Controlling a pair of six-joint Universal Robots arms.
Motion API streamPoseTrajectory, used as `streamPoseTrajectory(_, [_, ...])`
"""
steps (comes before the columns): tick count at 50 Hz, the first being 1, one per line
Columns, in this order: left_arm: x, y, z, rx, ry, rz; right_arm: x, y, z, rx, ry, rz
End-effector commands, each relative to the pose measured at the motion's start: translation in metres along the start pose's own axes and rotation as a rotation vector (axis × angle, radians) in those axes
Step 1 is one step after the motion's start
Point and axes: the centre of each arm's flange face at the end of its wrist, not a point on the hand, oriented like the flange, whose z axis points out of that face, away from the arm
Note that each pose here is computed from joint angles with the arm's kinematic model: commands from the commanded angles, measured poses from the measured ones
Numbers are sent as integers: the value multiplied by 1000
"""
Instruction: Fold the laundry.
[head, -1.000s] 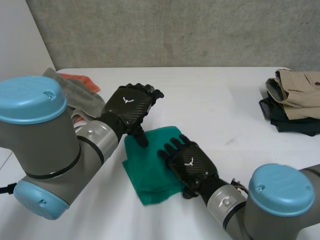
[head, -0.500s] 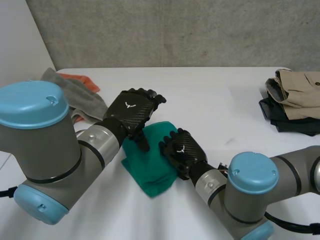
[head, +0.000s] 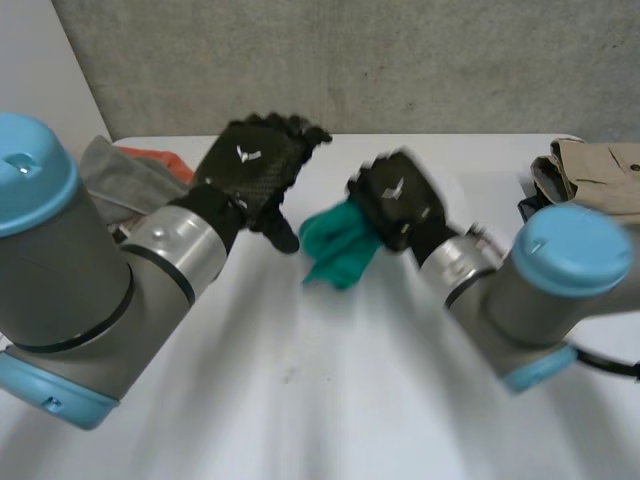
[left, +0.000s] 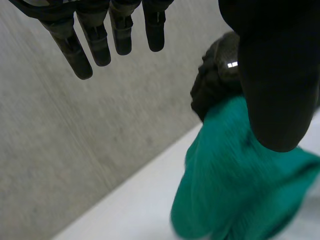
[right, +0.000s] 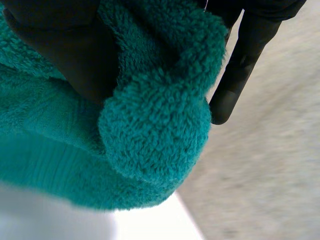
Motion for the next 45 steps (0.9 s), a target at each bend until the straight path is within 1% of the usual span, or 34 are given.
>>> streamPoseTrajectory(1, [-2, -23, 7, 115, -12, 9, 104, -15, 26, 125, 217, -80])
streamPoseTrajectory(3, [-3, -26, 8, 126, -12, 8, 131, -17, 29, 156, 277, -85])
streamPoseTrajectory(5, [1, -28, 9, 134, -3, 8, 170, -14, 29, 190, 363, -90])
streamPoseTrajectory(7, [4, -29, 9, 137, 7, 9, 199, -5, 26, 205, 428, -86])
streamPoseTrajectory(8, [10, -30, 8, 140, 22, 8, 226, 6, 20, 219, 487, -74])
streamPoseTrajectory(11, [18, -28, 7, 137, 45, 7, 259, 33, 10, 222, 560, -49])
streamPoseTrajectory(12, [22, -26, 7, 131, 55, 6, 274, 57, 4, 210, 588, -37])
streamPoseTrajectory(14, [24, -24, 8, 126, 59, 7, 286, 80, -2, 195, 605, -19])
streamPoseTrajectory(15, [24, -23, 8, 123, 60, 7, 293, 103, -7, 162, 613, -7])
streamPoseTrajectory(18, [26, -17, 9, 105, 66, 5, 299, 143, -18, 96, 613, 7])
streamPoseTrajectory(19, [26, -15, 10, 102, 67, 7, 298, 168, -25, 57, 601, 19])
streamPoseTrajectory(22, [28, -8, 11, 82, 72, 5, 294, 196, -35, 9, 588, 32])
streamPoseTrajectory(25, [30, 1, 12, 55, 78, 3, 293, 235, -59, -85, 574, 42])
streamPoseTrajectory(28, [33, 5, 12, 45, 84, 3, 288, 253, -73, -131, 538, 40])
streamPoseTrajectory(34, [40, 4, 10, 47, 103, 4, 295, 260, -88, -167, 529, 1])
streamPoseTrajectory(37, [41, 3, 9, 49, 107, 2, 297, 259, -90, -168, 531, -1])
streamPoseTrajectory(45, [43, 2, 7, 49, 113, 3, 300, 241, -91, -172, 538, 2])
